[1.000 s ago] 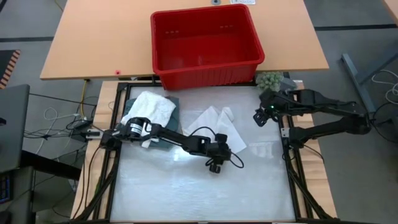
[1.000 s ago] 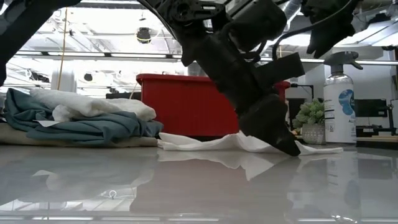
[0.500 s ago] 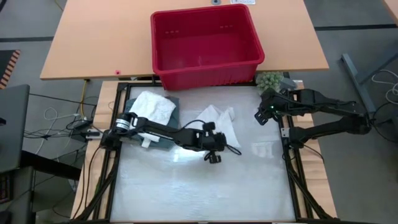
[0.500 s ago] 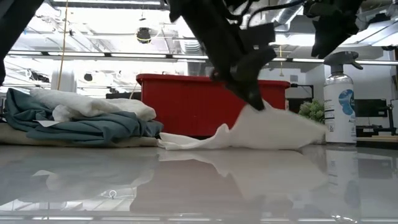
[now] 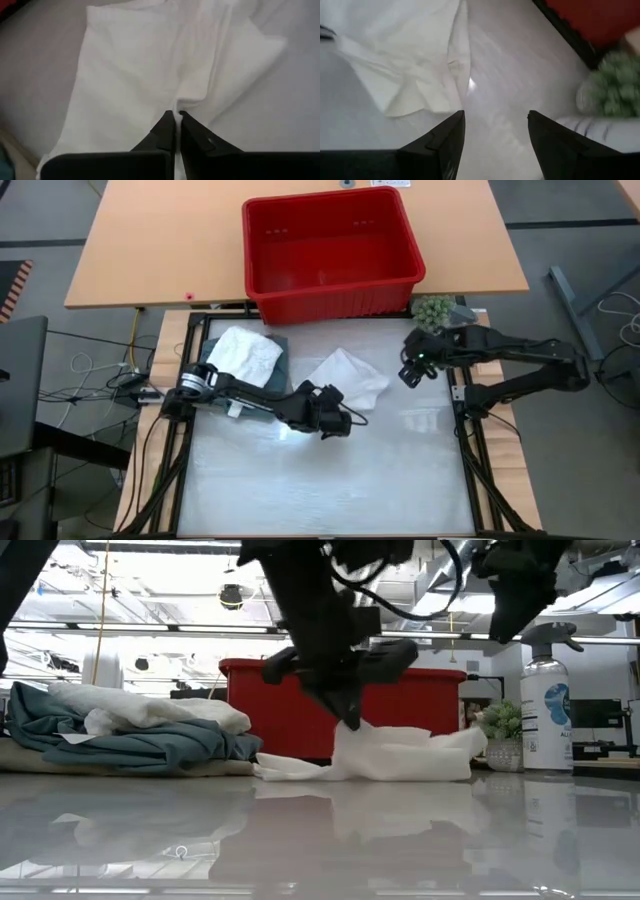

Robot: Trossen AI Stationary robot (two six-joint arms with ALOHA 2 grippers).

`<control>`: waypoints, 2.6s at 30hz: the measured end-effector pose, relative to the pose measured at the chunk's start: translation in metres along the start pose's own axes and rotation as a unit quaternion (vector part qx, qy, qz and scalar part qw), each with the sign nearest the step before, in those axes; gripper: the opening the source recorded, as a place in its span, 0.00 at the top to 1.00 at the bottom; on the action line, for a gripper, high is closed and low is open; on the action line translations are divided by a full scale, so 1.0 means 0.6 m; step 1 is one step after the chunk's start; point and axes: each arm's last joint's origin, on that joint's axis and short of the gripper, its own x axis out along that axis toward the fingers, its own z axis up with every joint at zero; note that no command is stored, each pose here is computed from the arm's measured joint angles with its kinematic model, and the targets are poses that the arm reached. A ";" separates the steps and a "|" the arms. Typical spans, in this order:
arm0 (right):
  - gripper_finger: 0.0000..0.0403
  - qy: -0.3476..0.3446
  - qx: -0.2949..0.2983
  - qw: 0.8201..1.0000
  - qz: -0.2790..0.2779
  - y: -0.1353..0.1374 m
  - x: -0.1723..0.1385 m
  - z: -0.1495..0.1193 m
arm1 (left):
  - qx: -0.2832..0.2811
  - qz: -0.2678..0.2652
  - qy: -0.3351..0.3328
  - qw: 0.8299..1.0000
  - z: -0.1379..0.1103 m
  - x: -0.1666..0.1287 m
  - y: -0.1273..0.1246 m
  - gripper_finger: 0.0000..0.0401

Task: Fold Laundry from Bin
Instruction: Fold the white underwear in the red bin

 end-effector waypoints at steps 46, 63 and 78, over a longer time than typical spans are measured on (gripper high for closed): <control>0.57 -0.011 -0.530 0.839 0.120 0.102 0.271 -0.137 | 0.007 0.035 -0.051 0.998 -0.025 -0.065 -0.009 1.00; 0.95 0.013 -0.518 0.847 0.120 0.108 0.231 -0.080 | -0.075 0.108 -0.100 0.986 -0.033 -0.102 0.018 1.00; 0.95 0.011 -0.453 0.879 0.150 0.081 0.240 0.025 | -0.130 0.088 -0.083 0.984 -0.070 -0.086 0.017 1.00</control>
